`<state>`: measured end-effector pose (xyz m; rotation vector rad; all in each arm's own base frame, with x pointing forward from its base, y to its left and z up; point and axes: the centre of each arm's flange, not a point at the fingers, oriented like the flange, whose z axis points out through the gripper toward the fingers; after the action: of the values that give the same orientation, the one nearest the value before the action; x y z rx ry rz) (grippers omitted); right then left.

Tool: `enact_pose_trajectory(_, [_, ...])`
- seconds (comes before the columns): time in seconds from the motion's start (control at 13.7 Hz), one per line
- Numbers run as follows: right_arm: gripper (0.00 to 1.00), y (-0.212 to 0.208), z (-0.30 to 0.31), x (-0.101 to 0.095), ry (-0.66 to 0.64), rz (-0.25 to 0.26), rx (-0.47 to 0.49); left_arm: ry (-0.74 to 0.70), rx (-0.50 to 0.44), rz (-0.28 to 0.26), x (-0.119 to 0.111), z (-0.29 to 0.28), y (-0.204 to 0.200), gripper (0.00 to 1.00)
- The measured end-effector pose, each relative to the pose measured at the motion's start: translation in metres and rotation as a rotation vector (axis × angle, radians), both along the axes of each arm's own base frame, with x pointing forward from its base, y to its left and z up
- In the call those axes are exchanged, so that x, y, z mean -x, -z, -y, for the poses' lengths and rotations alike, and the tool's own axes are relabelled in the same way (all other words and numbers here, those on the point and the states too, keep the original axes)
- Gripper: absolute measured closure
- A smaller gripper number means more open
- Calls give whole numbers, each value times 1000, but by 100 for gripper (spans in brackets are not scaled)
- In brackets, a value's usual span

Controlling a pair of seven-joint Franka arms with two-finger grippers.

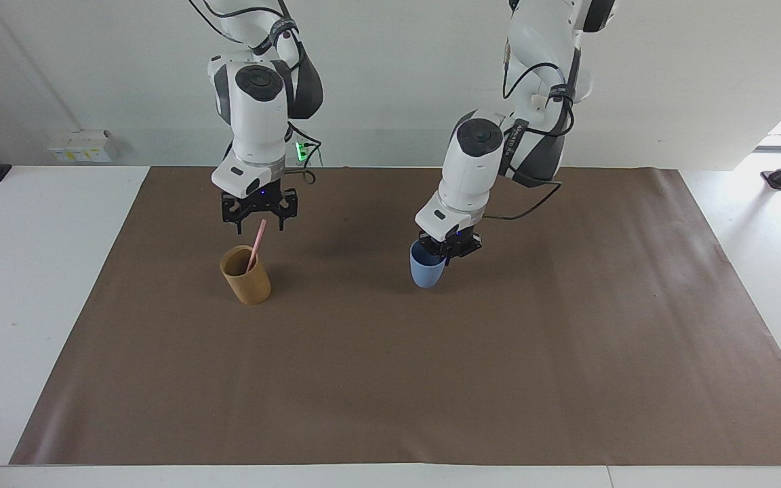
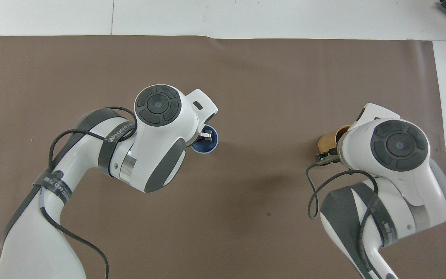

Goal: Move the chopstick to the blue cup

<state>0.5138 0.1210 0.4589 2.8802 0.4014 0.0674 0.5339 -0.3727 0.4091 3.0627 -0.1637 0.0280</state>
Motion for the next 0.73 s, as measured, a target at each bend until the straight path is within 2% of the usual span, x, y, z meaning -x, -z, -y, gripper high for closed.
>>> enact_pose_trajectory(0.07, [17, 0, 1, 0, 1, -1, 0, -6, 6, 6, 2, 9, 6, 95])
enact_pose_trajectory(0.29, [49, 1, 2, 0, 4, -2, 0, -13, -23, -33, 18, 37, 40, 95])
enact_pose_trajectory(0.37, [50, 1, 2, 0, 4, -2, 1, -13, -30, -32, 21, 44, 46, 95])
enact_pose_trajectory(0.58, [75, 0, 3, 0, 6, -2, 0, -16, -28, -31, 20, 47, 47, 95])
enact_pose_trajectory(0.66, [75, 1, 4, 0, 7, -2, 1, -18, -27, -31, 20, 47, 47, 95])
enact_pose_trajectory(0.73, [82, 1, 5, -1, 10, -2, 1, -21, -27, -32, 20, 47, 47, 95])
